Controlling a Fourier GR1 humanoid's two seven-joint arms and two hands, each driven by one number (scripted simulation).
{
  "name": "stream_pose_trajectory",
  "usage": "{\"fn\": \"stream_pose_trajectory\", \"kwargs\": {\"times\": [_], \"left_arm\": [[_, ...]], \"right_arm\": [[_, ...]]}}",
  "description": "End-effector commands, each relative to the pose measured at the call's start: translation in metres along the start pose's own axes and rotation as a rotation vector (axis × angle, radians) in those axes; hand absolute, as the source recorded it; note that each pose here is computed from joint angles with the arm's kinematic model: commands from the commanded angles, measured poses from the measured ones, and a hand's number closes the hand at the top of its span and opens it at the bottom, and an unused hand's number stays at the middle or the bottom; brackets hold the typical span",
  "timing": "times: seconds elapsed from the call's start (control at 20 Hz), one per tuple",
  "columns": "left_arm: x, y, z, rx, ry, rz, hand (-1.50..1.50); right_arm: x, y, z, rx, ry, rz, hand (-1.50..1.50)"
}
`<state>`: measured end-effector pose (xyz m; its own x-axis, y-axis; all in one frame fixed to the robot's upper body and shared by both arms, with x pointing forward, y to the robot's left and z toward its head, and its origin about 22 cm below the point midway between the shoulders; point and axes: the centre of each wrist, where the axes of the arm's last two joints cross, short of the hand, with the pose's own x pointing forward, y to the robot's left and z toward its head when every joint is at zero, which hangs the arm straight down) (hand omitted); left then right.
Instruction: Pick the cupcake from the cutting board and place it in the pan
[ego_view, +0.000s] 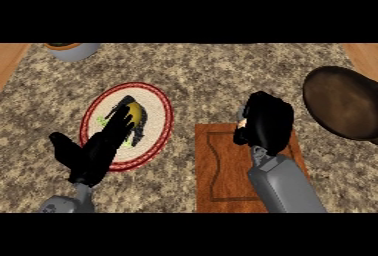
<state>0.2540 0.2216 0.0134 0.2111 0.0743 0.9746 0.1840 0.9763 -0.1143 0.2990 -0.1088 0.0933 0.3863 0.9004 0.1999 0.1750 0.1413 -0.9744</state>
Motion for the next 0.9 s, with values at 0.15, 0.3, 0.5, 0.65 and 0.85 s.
{"fn": "stream_pose_trajectory", "kwargs": {"times": [0.15, 0.3, 0.5, 0.65, 0.85], "left_arm": [[-0.001, -0.003, -0.002, 0.007, -0.011, -0.010, 0.00], [-0.011, -0.009, -0.006, -0.007, 0.013, 0.005, 0.00], [0.004, -0.012, 0.001, -0.011, 0.002, -0.003, 0.00], [0.002, -0.004, -0.009, -0.010, 0.015, -0.017, 0.00], [-0.007, -0.012, -0.001, -0.019, -0.003, -0.022, 0.00]], "right_arm": [[-0.014, -0.028, 0.002, -0.192, 0.074, -0.380, 1.50], [-0.029, -0.042, -0.006, -0.223, 0.086, -0.470, 1.50], [-0.071, -0.015, -0.041, -0.229, 0.155, -0.547, 1.50], [-0.081, 0.004, -0.053, -0.224, 0.156, -0.436, 1.50], [-0.141, 0.017, -0.091, -0.291, 0.177, -0.342, 1.50]]}}
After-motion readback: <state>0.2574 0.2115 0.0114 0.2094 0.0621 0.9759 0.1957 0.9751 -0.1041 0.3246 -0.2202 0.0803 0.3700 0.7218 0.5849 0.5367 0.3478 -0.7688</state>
